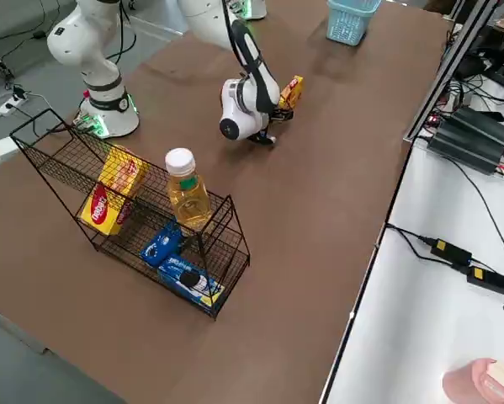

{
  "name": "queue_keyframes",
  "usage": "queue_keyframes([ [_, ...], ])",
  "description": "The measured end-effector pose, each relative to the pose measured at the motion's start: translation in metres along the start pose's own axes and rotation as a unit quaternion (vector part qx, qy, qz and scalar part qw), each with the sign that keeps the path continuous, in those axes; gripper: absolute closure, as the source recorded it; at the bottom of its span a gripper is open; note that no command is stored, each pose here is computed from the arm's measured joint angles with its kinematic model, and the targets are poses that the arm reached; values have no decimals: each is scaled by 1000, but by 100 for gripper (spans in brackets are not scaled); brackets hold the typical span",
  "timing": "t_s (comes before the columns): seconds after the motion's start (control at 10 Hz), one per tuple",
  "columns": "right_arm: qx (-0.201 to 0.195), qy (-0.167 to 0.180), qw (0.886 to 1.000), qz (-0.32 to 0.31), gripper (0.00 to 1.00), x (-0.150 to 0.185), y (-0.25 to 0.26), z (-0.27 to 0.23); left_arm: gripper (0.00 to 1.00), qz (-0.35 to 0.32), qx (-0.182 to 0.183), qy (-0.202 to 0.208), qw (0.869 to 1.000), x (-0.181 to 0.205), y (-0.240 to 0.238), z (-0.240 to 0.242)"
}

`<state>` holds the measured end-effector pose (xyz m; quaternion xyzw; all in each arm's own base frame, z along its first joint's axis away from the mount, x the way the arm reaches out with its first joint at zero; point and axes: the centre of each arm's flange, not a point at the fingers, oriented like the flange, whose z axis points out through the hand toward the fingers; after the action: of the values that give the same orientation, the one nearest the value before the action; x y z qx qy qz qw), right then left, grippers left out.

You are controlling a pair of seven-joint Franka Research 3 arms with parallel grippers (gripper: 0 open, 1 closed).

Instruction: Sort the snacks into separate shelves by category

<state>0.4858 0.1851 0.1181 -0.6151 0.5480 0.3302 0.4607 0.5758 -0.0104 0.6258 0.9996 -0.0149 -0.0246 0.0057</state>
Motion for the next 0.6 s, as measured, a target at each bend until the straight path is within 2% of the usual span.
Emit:
queue_keyframes([
  [0.2,0,1,1000,-19,9,-1,0,3,0,0,0,1,1000,0,0,0],
  [0.3,-1,1,1000,-30,16,1,1,4,0,0,0,1,1000,0,0,0],
  [0.6,-2,2,999,-44,65,6,3,5,0,0,0,3,1000,1,0,-1],
])
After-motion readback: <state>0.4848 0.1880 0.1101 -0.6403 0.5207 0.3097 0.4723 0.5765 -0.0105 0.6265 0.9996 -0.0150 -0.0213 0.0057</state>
